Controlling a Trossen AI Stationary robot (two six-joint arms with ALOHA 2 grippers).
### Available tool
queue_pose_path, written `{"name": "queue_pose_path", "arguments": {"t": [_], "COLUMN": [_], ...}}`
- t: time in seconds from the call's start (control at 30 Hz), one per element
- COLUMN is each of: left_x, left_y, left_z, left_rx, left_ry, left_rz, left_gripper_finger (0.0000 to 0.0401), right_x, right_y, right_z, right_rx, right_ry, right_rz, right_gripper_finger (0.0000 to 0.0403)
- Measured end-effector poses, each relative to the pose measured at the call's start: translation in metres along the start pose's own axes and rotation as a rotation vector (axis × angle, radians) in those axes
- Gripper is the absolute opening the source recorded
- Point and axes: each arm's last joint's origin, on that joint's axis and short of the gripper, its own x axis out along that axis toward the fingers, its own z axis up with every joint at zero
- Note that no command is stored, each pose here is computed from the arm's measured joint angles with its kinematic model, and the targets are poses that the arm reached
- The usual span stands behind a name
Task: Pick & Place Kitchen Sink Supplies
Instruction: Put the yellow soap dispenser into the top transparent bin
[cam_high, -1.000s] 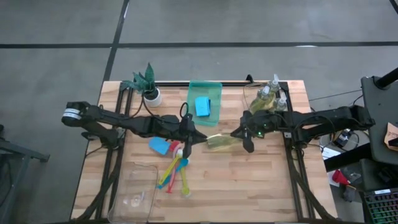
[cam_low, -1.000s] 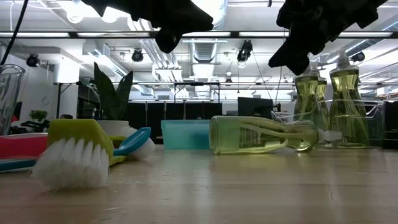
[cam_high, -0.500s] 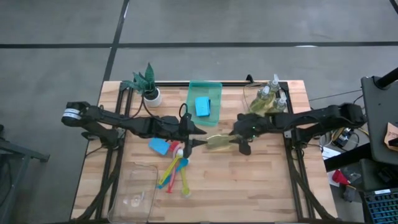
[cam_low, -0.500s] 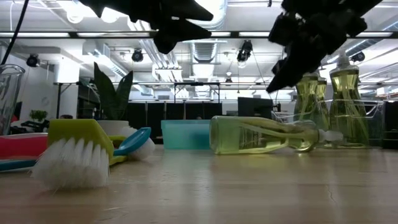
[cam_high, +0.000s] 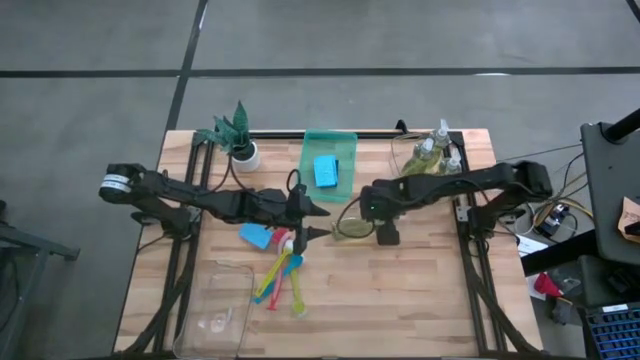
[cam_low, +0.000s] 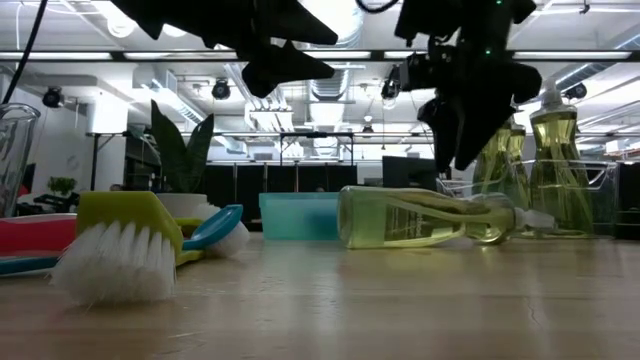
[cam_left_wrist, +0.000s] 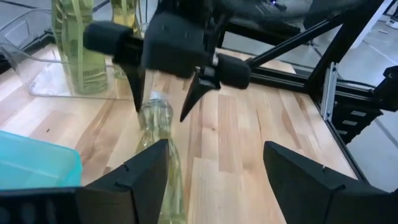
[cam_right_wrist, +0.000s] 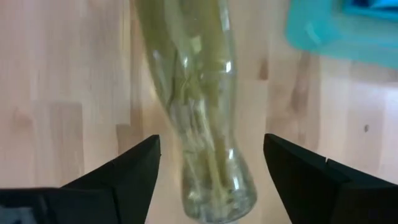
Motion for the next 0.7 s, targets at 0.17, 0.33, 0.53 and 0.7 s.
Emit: {"name": "queue_pose_path", "arguments": {"t": [0.17,0.33,0.53,0.7], "left_x": [0.000,0.000,0.000,0.000], "left_y": [0.000,-0.002,-0.003,-0.004], "left_z": [-0.001,-0.001,-0.002,-0.002], "left_rx": [0.000,0.003,0.008,0.010], "left_ry": [-0.006,-0.005,-0.004,-0.003], "left_rz": [-0.003,-0.009,-0.012,-0.015], "left_gripper_finger": [0.0253,0.0253,0.0252,0.0252], "right_x": [0.016,0.021,0.021,0.017], "right_y": [0.001,0.000,0.001,0.001], "right_z": [0.003,0.002,-0.009,-0.027], "right_rx": [-0.016,0.001,0.027,0.055], "right_ry": [0.145,0.252,0.351,0.390], "right_rz": [-0.001,-0.018,-0.022,-0.030], "right_gripper_finger": [0.0278,0.0268,0.0263,0.0262]}}
